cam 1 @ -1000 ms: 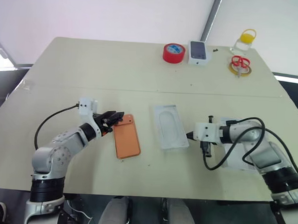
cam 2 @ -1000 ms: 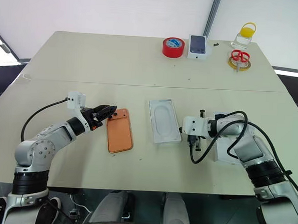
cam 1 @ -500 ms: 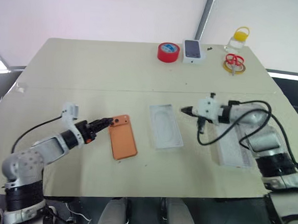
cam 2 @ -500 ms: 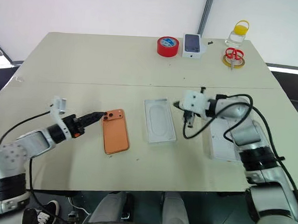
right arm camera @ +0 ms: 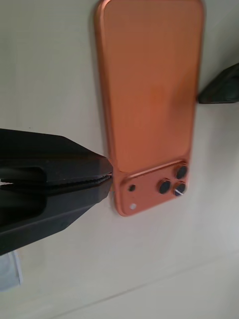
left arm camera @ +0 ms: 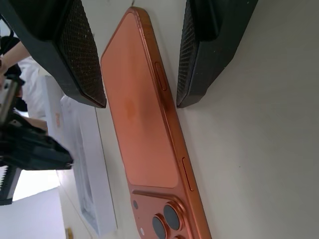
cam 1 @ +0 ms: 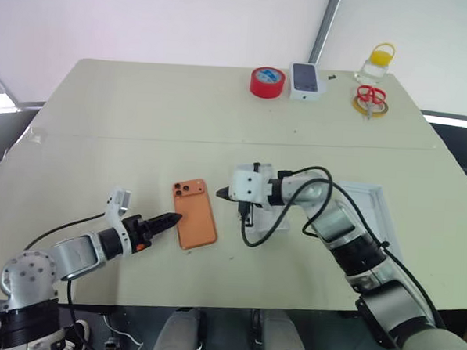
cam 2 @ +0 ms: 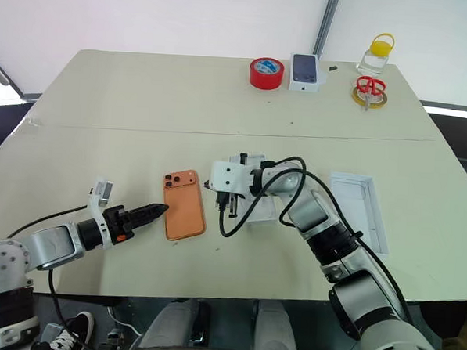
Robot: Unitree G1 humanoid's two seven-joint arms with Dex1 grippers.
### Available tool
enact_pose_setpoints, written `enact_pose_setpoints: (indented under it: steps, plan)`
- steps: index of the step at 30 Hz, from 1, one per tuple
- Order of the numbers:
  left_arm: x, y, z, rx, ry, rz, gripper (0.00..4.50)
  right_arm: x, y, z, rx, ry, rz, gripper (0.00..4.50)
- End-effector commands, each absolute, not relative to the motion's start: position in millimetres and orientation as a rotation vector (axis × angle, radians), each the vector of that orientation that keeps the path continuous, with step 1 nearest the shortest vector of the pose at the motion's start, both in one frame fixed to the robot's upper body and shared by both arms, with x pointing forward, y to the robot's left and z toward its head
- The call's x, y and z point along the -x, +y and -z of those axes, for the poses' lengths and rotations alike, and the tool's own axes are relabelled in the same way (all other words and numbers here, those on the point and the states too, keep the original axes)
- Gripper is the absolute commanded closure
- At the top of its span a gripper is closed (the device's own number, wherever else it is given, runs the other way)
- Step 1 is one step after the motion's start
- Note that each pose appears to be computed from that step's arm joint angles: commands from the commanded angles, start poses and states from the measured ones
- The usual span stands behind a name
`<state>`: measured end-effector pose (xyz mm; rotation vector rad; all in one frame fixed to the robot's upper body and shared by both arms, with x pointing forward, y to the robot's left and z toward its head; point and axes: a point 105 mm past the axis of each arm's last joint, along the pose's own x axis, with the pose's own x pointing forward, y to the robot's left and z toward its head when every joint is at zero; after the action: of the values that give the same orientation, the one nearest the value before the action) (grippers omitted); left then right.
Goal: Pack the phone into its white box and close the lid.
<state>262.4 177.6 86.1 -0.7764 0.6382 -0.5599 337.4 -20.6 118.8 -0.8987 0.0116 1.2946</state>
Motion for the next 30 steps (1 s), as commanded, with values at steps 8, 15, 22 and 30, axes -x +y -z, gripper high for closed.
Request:
enact_pose_setpoints:
  steps: [8, 15, 22, 30]
  plan:
    - [-265, 164, -72, 0.719, 0.691, 0.512, 2.11, -348, -16, -101, 1.047, 0.096, -1.322, 4.46]
    - [-263, 137, -66, 0.748, 0.752, 0.583, 2.11, -334, 1, -95, 1.015, 0.063, -1.378, 4.46]
    - [-274, 129, -75, 0.763, 0.737, 0.603, 2.11, -327, 6, -92, 1.001, 0.064, -1.400, 4.46]
    - [-284, 113, -77, 0.676, 0.823, 0.586, 2.11, -330, 1, -93, 1.005, 0.063, -1.381, 4.46]
